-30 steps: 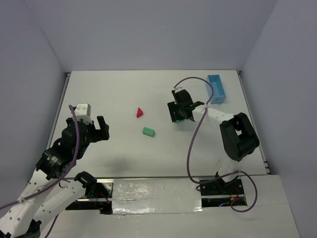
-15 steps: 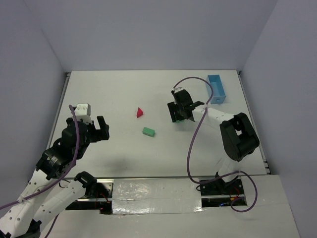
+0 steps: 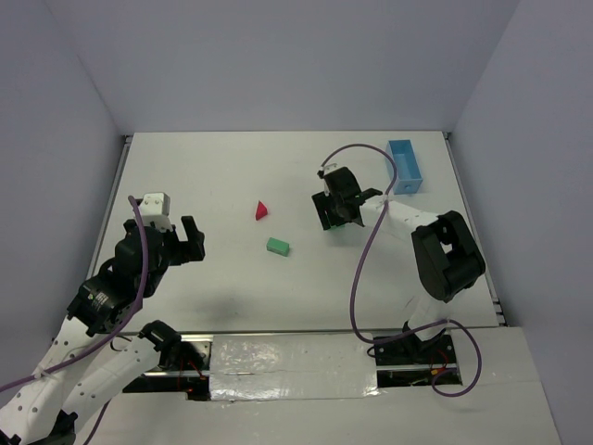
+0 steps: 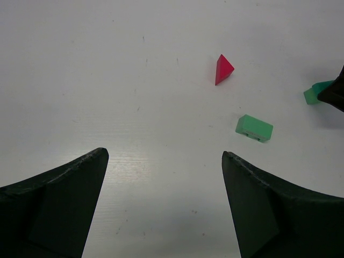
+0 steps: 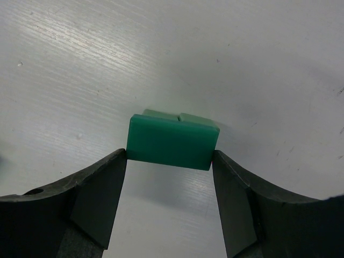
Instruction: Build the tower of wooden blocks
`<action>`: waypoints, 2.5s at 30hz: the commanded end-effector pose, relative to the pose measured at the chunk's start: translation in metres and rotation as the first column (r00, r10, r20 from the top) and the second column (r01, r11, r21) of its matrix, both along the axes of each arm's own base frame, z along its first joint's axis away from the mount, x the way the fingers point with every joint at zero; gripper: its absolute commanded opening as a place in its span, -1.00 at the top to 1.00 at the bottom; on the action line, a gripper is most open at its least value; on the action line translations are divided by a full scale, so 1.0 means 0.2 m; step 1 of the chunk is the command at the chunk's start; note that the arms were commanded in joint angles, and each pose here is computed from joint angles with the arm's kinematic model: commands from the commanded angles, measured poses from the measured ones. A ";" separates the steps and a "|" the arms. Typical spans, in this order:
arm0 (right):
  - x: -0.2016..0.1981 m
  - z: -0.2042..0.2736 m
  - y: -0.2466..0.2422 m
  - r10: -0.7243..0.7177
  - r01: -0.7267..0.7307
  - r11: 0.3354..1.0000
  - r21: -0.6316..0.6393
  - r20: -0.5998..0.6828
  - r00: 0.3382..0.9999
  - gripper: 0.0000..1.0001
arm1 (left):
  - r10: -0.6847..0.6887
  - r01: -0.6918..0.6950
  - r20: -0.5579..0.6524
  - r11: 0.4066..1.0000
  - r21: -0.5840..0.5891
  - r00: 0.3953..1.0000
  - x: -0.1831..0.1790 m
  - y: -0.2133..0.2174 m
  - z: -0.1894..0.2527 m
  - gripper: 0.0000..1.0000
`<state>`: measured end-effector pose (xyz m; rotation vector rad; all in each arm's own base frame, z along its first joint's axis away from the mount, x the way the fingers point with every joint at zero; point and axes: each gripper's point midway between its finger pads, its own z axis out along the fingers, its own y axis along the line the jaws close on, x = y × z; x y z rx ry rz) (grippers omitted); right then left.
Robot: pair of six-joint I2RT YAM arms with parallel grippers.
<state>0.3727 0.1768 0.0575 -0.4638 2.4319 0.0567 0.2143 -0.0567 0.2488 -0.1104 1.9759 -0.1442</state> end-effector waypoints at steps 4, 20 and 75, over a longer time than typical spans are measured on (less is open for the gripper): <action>0.03 0.10 0.00 0.019 -0.019 1.000 0.002 0.029 0.999 -0.41 | -0.019 0.019 0.038 1.000 -0.009 0.999 0.02 -0.02 0.04 -0.99; 0.06 0.10 -0.02 -0.010 0.010 1.000 0.002 0.036 0.999 -0.43 | -0.019 0.019 0.037 1.000 -0.008 0.999 0.02 -0.02 0.04 -0.99; -0.01 0.69 0.06 -0.188 0.139 0.968 0.210 0.234 0.954 -0.99 | -0.021 0.021 0.030 1.000 -0.004 0.999 0.02 -0.02 0.03 -0.99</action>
